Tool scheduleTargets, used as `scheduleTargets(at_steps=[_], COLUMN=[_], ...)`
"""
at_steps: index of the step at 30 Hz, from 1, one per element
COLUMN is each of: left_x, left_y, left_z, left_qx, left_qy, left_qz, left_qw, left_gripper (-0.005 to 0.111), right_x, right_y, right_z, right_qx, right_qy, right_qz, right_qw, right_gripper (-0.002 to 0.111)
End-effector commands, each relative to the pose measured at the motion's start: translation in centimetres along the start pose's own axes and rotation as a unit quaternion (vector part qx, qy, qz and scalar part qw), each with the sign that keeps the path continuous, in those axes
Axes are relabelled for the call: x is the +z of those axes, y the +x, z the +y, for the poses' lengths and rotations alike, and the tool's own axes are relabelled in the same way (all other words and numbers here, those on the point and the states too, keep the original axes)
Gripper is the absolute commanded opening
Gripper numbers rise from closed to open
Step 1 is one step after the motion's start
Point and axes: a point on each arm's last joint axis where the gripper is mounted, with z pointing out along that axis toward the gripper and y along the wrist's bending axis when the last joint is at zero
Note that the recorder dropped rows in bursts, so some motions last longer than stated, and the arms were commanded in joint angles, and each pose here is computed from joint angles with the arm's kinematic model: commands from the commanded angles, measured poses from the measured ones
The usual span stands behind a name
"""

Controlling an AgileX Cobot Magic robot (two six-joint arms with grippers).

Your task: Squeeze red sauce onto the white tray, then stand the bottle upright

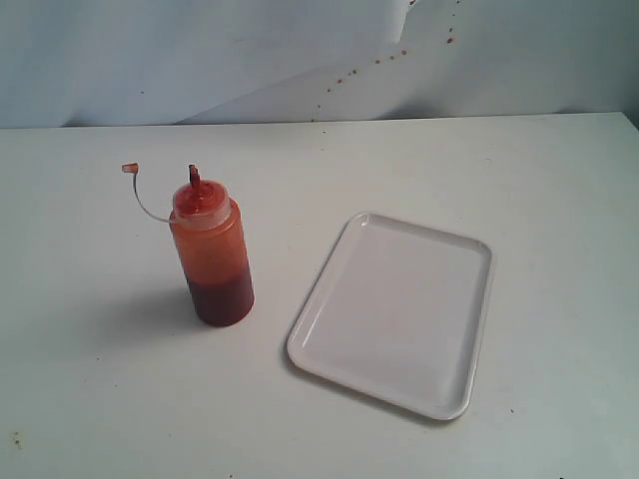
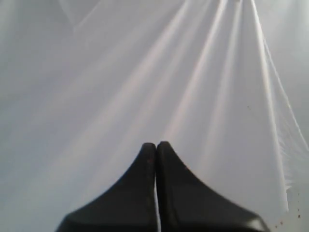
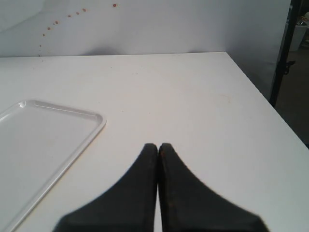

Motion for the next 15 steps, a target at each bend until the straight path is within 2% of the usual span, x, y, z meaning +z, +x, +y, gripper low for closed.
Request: scheduleTargets(at_steps=[1, 5, 7, 11, 15], left_x=[-0.2, 0.1, 0.7, 3.5, 7.3], left_y=[-1.3, -1.6, -1.6, -0.3, 0.8], left_z=[0.2, 1.1, 1.2, 1.0, 0.1], left_qx=[0.005, -0.051, -0.053, -0.053, -0.008], left_qy=[-0.011, -0.052, -0.054, -0.036, 0.027], left_qz=[-0.078, -0.104, -0.108, -0.023, 0.057], left_qw=[0.997, 0.992, 0.991, 0.998, 0.998], left_gripper=[0.000, 0.000, 0.000, 0.000, 0.000], right_x=[0.0, 0.0, 0.0, 0.0, 0.0], right_y=[0.1, 0.1, 0.1, 0.1, 0.1], right_z=[0.0, 0.0, 0.0, 0.0, 0.0], right_qx=[-0.002, -0.002, -0.002, -0.002, -0.002], right_qy=[-0.001, -0.001, -0.001, -0.001, -0.001], right_qz=[-0.002, -0.002, -0.002, -0.002, -0.002], right_qw=[1.000, 1.000, 1.000, 1.000, 1.000], right_gripper=[0.000, 0.000, 0.000, 0.000, 0.000])
